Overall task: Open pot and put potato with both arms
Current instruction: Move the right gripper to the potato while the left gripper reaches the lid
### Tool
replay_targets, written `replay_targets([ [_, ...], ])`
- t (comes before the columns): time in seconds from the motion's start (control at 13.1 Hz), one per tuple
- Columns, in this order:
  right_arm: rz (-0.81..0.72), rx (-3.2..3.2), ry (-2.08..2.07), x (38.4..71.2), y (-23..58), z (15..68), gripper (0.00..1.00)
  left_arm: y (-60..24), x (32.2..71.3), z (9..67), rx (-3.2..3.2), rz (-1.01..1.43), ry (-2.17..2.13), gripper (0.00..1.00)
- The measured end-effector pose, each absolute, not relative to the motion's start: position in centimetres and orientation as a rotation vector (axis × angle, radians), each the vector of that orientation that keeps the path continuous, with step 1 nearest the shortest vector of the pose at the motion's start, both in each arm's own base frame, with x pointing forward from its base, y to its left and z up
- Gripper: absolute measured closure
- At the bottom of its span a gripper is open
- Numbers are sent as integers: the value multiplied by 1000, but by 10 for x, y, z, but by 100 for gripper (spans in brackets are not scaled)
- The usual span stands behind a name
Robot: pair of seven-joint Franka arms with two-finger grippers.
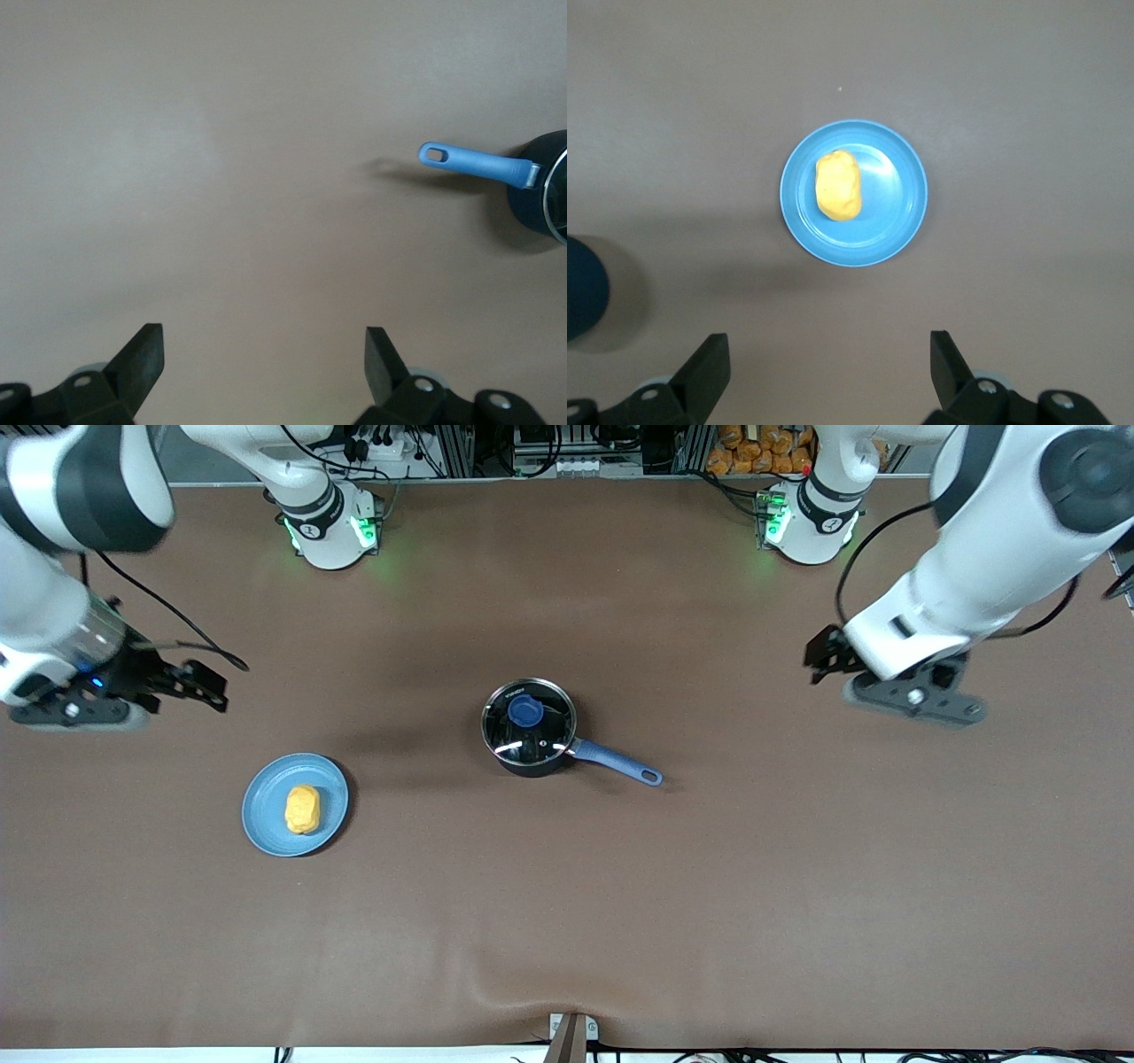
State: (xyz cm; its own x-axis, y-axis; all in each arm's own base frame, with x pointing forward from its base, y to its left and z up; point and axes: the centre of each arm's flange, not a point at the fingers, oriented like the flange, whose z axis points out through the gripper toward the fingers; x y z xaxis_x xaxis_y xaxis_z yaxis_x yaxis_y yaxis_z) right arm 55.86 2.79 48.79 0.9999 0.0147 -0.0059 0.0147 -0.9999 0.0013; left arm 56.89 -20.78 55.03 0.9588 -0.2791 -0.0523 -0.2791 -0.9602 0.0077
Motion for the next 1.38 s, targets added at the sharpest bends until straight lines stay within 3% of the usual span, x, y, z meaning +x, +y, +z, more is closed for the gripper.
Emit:
replay_targets([
  [0.46,-15,3139,100,592,62,402,0,-342,557,474,3133,-94,-312,0],
  [1.38,109,3141,89,622,61,241,0,-484,522,395,3085,39,-178,0],
])
